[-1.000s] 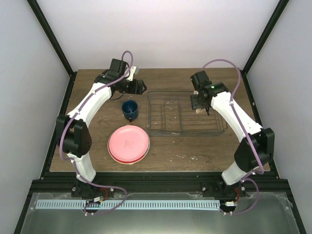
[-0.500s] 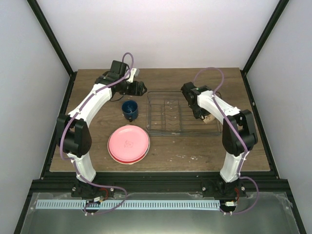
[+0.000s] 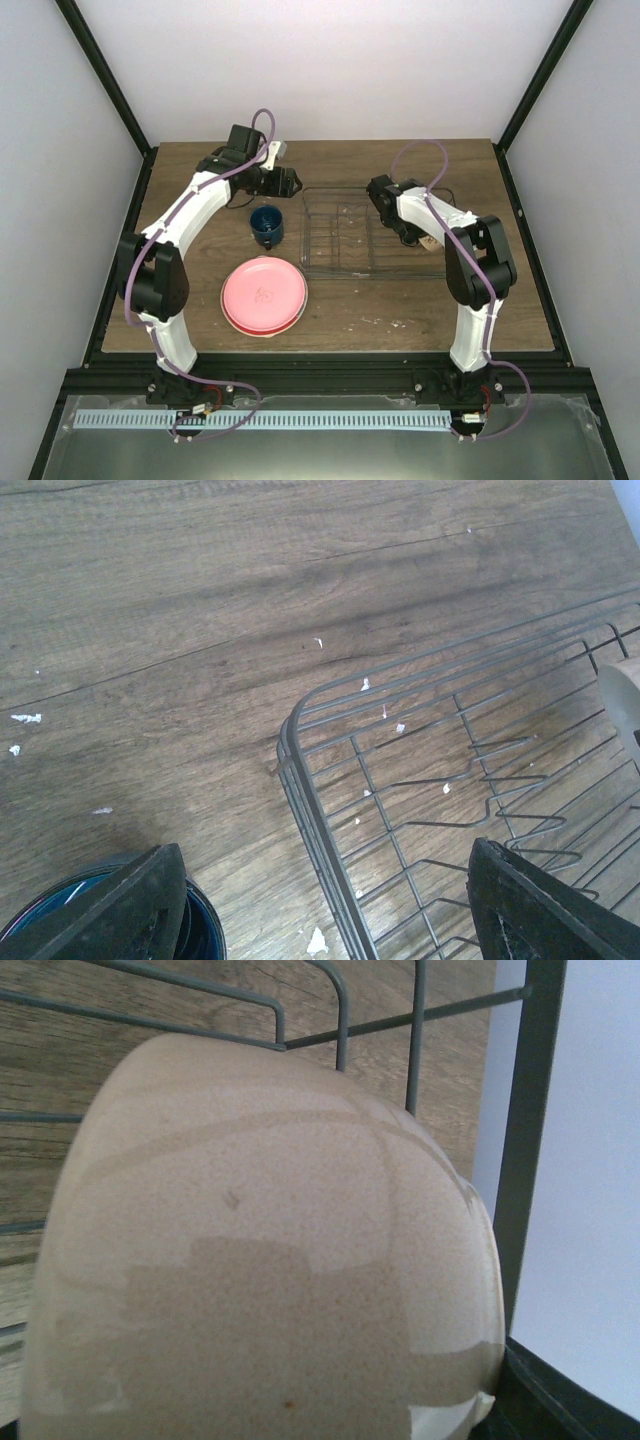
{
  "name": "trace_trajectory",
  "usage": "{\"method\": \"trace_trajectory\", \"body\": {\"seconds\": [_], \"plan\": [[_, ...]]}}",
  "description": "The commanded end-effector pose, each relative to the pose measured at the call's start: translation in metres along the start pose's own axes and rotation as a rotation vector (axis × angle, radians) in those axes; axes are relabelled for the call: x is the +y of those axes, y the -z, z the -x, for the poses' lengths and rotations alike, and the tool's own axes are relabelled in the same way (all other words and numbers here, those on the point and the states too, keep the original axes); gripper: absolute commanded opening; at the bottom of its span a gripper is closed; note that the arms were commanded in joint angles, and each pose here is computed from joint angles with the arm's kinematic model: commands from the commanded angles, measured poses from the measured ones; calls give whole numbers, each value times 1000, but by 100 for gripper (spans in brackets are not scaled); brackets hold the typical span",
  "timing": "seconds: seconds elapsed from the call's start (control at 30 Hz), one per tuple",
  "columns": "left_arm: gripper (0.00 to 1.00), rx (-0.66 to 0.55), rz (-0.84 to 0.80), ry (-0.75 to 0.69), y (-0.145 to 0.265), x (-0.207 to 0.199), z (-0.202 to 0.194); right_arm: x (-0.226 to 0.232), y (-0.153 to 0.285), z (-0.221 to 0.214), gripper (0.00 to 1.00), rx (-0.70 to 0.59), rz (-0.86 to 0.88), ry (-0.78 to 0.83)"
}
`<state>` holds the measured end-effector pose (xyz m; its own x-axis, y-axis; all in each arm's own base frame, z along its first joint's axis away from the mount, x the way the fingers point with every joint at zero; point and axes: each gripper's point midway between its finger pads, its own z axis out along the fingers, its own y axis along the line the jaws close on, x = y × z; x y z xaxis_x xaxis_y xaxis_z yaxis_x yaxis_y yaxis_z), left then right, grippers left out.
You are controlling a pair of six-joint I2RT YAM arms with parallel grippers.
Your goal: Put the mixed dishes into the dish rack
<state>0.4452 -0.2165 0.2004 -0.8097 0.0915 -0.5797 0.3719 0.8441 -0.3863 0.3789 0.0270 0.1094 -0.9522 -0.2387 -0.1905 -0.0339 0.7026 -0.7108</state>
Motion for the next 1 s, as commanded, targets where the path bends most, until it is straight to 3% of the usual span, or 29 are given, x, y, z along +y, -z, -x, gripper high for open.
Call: {"method": "trace_trajectory", "body": {"seconds": [0.0, 0.23, 0.27, 0.97], "plan": [[78, -18, -12, -7, -1, -3, 10, -8, 4, 13, 42, -51, -85, -1], [79, -10, -9, -5, -3, -2, 9, 1, 6, 13, 97, -62, -68, 28], [78, -10, -9, -5, -3, -2, 9, 3, 7, 13, 100, -65, -62, 32], [79, 8, 0, -5, -5, 1, 5, 59, 50, 8, 100, -91, 145, 104]]}}
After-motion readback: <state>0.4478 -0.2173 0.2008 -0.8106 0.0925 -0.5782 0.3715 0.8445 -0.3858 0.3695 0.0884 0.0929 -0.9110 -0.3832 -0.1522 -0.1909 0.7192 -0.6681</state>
